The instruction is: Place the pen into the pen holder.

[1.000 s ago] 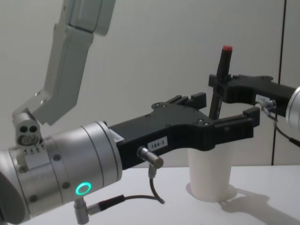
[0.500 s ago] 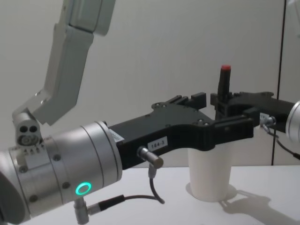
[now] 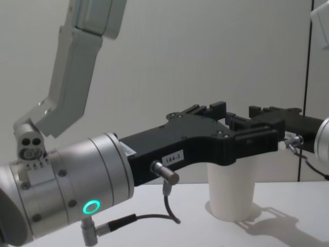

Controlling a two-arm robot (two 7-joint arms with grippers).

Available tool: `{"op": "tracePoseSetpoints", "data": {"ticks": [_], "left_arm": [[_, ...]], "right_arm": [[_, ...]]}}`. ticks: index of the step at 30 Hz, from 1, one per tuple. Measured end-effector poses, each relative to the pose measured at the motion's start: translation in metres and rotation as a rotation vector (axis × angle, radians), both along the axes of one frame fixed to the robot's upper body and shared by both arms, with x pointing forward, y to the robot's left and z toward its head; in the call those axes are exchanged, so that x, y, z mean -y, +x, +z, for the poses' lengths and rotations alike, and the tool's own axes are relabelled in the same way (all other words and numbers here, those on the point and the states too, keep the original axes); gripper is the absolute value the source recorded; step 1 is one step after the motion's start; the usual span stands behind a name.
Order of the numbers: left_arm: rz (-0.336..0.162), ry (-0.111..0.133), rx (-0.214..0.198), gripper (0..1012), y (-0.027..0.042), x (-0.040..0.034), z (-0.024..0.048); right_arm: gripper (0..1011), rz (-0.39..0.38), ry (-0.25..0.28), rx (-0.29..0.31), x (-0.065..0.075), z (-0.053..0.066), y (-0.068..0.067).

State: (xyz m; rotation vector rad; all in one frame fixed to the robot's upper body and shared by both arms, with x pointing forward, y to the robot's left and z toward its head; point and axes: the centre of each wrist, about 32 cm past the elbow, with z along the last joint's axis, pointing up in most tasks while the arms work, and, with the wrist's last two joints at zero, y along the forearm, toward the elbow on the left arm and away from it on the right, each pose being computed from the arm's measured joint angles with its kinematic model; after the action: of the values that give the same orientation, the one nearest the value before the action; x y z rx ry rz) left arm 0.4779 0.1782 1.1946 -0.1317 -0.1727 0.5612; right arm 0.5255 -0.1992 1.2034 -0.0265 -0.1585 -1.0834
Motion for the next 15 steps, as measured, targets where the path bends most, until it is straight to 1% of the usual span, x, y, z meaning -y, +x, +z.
{"op": "tracePoseSetpoints", "data": {"ticks": [2,4,5,6,7,10,11,15], "left_arm": [[0.0,0.0,0.0,1001,0.0,0.0,0.0],[0.0,0.0,0.0,1001,0.0,0.0,0.0],[0.0,0.0,0.0,1001,0.0,0.0,0.0],[0.0,0.0,0.0,1001,0.0,0.0,0.0],[0.0,0.0,0.0,1001,0.0,0.0,0.0],[0.0,0.0,0.0,1001,0.0,0.0,0.0],[0.0,0.0,0.0,1001,0.0,0.0,0.0],[0.0,0.0,0.0,1001,0.0,0.0,0.0]], "right_arm": [[578,-0.002,-0.002,-0.001,0.0,-0.0002,-0.0003],[610,-0.003,-0.004,-0.002,-0.0001,-0.0003,-0.0005],[677,-0.003,-0.005,-0.003,-0.0001,-0.0004,-0.0006],[694,-0.004,-0.006,-0.003,-0.0001,-0.0005,-0.0007],[734,-0.004,-0.006,-0.003,-0.0001,-0.0005,-0.0007],[793,-0.005,-0.008,-0.004,-0.0001,-0.0006,-0.0009],[849,-0.005,-0.008,-0.004,-0.0001,-0.0006,-0.0009],[947,-0.004,-0.001,-0.003,0.0003,0.0005,-0.0014]]}}
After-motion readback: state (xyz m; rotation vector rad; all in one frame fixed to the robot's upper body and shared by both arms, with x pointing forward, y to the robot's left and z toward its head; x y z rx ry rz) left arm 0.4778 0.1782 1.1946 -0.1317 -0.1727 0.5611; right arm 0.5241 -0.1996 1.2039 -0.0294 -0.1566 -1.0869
